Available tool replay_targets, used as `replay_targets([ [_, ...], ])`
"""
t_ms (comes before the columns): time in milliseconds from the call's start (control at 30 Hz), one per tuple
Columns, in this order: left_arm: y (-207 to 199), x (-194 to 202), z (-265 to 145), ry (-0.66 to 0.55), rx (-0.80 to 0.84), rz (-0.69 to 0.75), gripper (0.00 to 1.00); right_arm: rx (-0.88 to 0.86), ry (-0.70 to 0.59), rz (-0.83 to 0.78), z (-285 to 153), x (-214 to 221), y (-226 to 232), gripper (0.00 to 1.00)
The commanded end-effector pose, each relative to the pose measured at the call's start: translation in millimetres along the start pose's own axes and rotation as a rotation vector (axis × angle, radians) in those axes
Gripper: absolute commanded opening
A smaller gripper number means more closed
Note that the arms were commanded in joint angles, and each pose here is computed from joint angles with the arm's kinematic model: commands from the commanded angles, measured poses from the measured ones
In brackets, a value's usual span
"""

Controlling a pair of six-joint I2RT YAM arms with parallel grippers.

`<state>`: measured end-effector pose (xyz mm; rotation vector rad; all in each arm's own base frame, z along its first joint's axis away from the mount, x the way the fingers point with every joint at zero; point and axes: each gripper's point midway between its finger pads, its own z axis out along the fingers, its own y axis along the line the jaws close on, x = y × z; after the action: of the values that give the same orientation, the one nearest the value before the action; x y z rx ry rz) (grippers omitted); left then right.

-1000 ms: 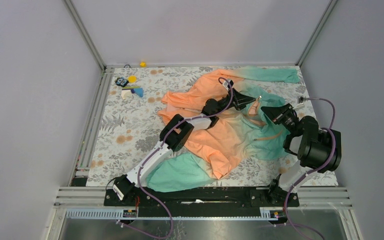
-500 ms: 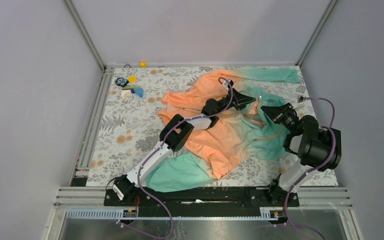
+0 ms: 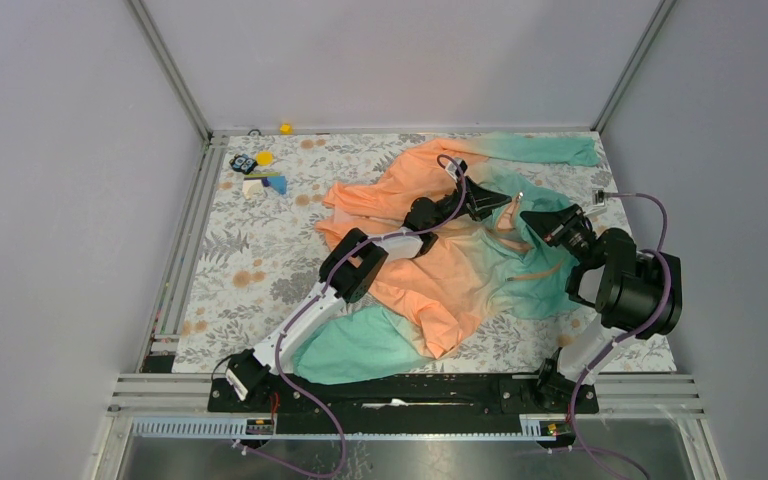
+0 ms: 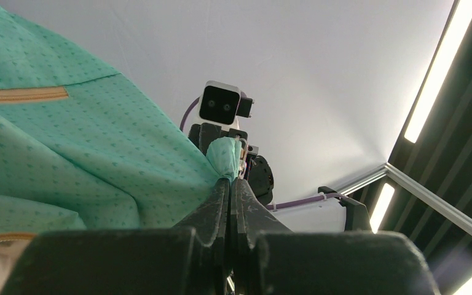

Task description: Zip up the jacket

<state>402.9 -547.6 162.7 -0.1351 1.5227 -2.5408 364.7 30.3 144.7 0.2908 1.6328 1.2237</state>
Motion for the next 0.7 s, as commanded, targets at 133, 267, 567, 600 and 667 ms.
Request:
replay_targets([
  [133, 15.3, 15.2, -10.5, 0.036, 0.020, 0.013, 0.00, -0.123, -0.019, -0.181, 5.2, -14.0, 29.5, 0.00],
  [267, 16.6, 14.1, -11.2, 0.033, 0.019, 0.009, 0.00, -0.124, -0.022, -0.185, 4.8, -14.4, 30.9, 0.00],
  [567, 17.5, 15.8, -10.8, 0.036, 0.017, 0.007, 0.00, -0.117, -0.029, -0.181, 5.0, -15.3, 29.7, 0.00],
  [600, 17.7, 15.3, -11.0, 0.036, 0.016, 0.008, 0.00, -0.117, -0.029, -0.180, 5.1, -15.3, 29.4, 0.00],
  [667, 18.6, 16.0, -10.9, 0.037, 0.013, 0.008, 0.00, -0.116, -0.030, -0.179, 5.1, -15.4, 29.1, 0.00],
])
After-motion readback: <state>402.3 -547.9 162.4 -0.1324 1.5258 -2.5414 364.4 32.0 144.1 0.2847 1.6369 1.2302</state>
